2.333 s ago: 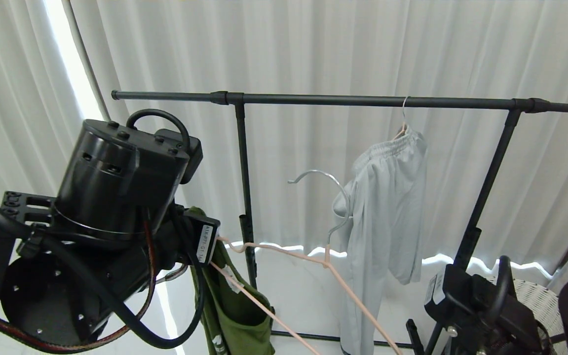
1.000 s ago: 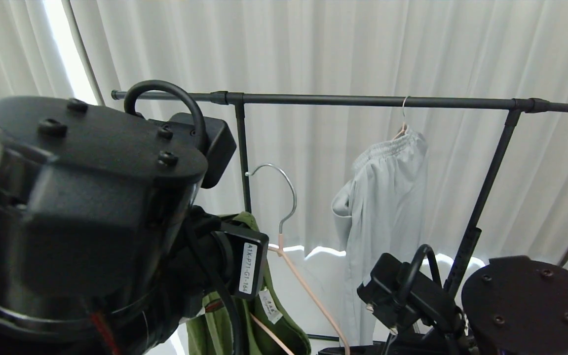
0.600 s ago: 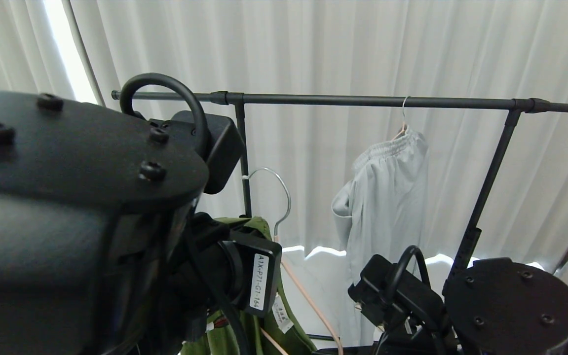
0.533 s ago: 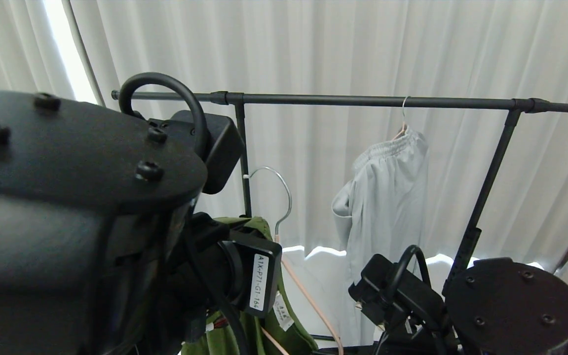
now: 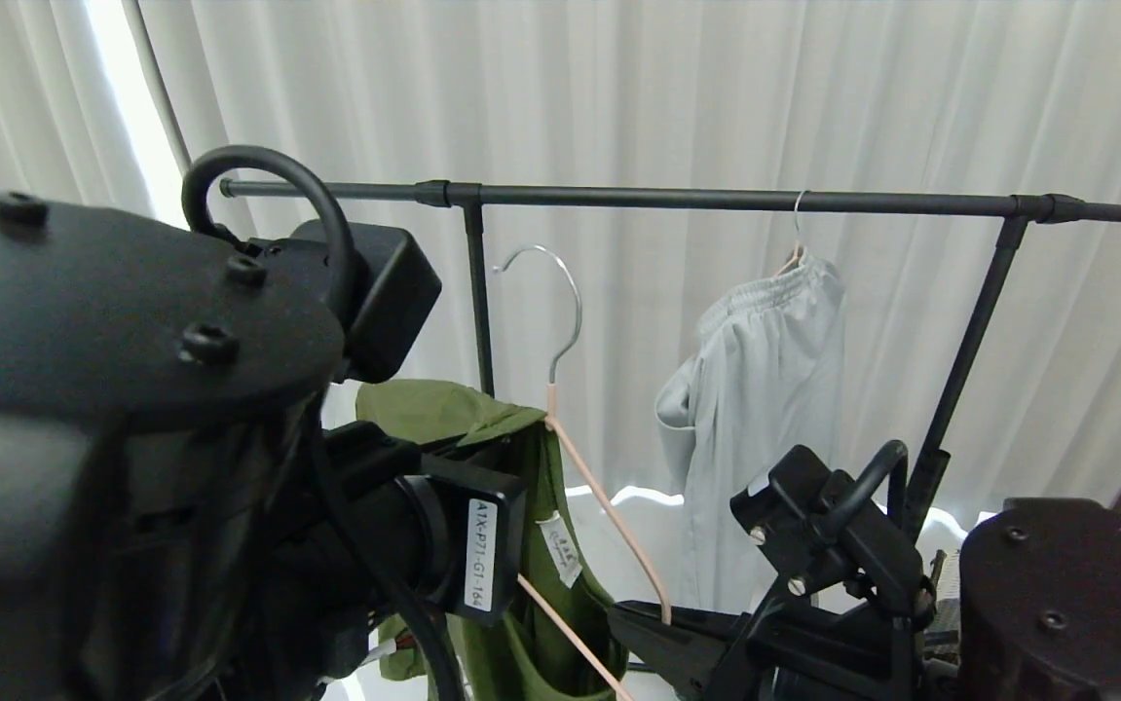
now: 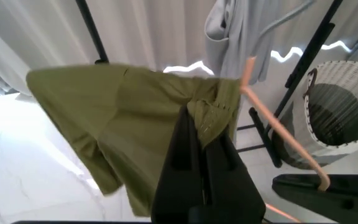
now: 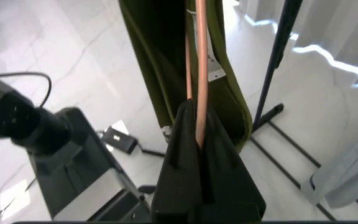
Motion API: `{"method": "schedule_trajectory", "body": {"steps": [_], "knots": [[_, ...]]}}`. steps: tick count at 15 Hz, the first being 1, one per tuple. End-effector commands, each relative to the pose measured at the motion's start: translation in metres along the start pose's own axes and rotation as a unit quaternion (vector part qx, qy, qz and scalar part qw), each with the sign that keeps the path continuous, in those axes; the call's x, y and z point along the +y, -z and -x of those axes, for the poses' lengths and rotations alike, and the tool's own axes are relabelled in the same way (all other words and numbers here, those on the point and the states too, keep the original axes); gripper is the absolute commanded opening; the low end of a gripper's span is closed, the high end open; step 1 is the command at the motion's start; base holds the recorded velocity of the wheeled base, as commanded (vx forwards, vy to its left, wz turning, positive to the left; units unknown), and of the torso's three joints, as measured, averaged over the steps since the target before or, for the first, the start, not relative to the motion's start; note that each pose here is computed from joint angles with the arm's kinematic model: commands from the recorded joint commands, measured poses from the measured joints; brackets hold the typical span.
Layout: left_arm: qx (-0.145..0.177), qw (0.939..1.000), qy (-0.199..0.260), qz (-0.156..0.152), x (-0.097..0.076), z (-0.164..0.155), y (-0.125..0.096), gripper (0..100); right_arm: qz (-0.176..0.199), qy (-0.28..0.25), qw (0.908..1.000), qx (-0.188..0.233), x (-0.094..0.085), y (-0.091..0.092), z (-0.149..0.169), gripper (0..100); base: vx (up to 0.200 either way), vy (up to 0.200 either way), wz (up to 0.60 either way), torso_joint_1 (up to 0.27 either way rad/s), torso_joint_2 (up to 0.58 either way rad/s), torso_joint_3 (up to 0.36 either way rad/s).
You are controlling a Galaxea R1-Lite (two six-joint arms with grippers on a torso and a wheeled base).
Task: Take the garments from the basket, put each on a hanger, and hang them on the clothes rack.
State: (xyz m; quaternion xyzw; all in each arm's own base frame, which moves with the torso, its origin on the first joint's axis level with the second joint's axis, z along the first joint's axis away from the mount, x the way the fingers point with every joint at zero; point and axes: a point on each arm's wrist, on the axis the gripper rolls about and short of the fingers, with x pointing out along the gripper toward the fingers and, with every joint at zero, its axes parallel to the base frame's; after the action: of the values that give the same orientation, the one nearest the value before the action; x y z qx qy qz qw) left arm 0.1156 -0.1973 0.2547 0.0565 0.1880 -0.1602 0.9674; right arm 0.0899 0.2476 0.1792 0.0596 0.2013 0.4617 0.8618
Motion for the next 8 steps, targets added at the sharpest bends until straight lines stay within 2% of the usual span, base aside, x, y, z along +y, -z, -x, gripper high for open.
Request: {"method": "schedule_trajectory", "body": {"steps": [1, 6, 7, 8], "knots": [[0.000, 1.0000, -0.001, 0.000, 0.0053, 0.0043, 0.0035, 0, 0.002, 0.000, 1.0000, -0.003, 0.0005, 0.0023, 0.0023, 0, 0.000, 0.000, 0.00, 0.000, 0.00, 0.000], [0.001, 1.0000, -0.001, -0.001, 0.0081, 0.0063, 0.0065, 0, 0.029, -0.006, 0.9991, -0.029, 0.0033, -0.0038, 0.0053, 0, 0.000, 0.000, 0.00, 0.000, 0.00, 0.000], [0.003, 1.0000, -0.001, -0.003, 0.0079, 0.0062, 0.0078, 100, 0.030, -0.010, 0.9989, -0.035, 0.0041, -0.0039, 0.0057, 0, 0.000, 0.000, 0.00, 0.000, 0.00, 0.000], [0.003, 1.0000, -0.001, -0.003, 0.0079, 0.0062, 0.0078, 100, 0.030, -0.009, 0.9989, -0.035, 0.0038, -0.0030, 0.0055, 0, 0.000, 0.000, 0.00, 0.000, 0.00, 0.000]]}}
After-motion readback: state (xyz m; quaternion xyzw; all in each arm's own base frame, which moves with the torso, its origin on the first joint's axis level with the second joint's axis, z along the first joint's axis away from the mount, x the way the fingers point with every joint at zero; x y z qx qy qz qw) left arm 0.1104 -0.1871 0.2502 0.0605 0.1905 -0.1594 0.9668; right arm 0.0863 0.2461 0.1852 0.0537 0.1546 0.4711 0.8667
